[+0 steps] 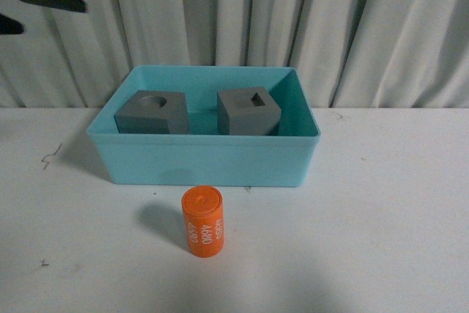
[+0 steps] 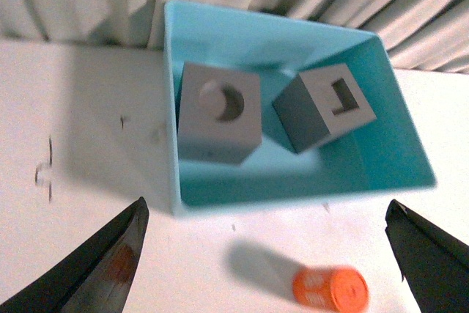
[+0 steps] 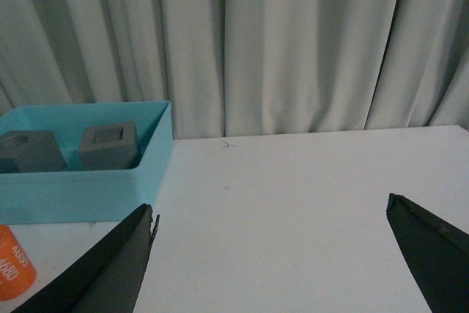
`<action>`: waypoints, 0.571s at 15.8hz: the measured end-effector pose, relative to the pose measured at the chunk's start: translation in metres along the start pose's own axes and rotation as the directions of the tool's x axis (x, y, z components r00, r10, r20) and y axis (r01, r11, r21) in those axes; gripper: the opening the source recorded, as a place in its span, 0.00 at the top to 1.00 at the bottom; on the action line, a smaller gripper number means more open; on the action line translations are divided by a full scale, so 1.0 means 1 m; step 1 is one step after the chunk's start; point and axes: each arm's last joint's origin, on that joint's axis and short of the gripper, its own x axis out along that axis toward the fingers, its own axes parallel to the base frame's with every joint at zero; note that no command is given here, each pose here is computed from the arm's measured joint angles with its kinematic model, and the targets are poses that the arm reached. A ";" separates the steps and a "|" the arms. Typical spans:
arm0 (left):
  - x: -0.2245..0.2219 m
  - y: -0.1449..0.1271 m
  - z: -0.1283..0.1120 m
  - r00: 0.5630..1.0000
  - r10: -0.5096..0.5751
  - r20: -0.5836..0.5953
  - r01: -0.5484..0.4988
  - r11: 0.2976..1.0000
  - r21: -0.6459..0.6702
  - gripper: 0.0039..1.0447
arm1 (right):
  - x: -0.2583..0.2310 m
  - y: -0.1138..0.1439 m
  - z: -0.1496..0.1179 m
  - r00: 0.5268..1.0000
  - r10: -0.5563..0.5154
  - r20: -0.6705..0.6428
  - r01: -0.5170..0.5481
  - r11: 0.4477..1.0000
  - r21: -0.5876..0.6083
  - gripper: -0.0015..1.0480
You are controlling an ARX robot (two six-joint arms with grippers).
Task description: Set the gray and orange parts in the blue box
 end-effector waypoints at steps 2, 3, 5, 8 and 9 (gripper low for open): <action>-0.087 0.029 -0.100 0.987 0.014 -0.163 -0.053 0.970 -0.236 0.06 | 0.000 0.000 0.000 1.000 0.000 0.000 0.000 1.000 0.000 0.06; -0.106 0.034 -0.129 0.979 0.038 -0.198 -0.099 0.946 -0.307 0.06 | 0.000 0.000 0.000 1.000 0.000 0.000 0.000 1.000 0.000 0.06; -0.107 0.037 -0.139 0.986 0.162 0.033 -0.155 0.976 -0.150 0.13 | 0.000 0.000 0.000 1.000 0.000 0.000 0.000 1.000 0.000 0.06; -0.110 0.032 -0.147 0.962 0.209 0.176 -0.201 0.978 -0.058 0.20 | 0.000 0.000 0.000 1.000 -0.001 0.000 0.001 1.000 0.000 0.06; -0.111 0.031 -0.150 0.953 0.213 0.215 -0.211 0.977 -0.033 0.22 | 0.000 0.000 0.000 1.000 -0.001 0.002 0.001 1.000 0.000 0.06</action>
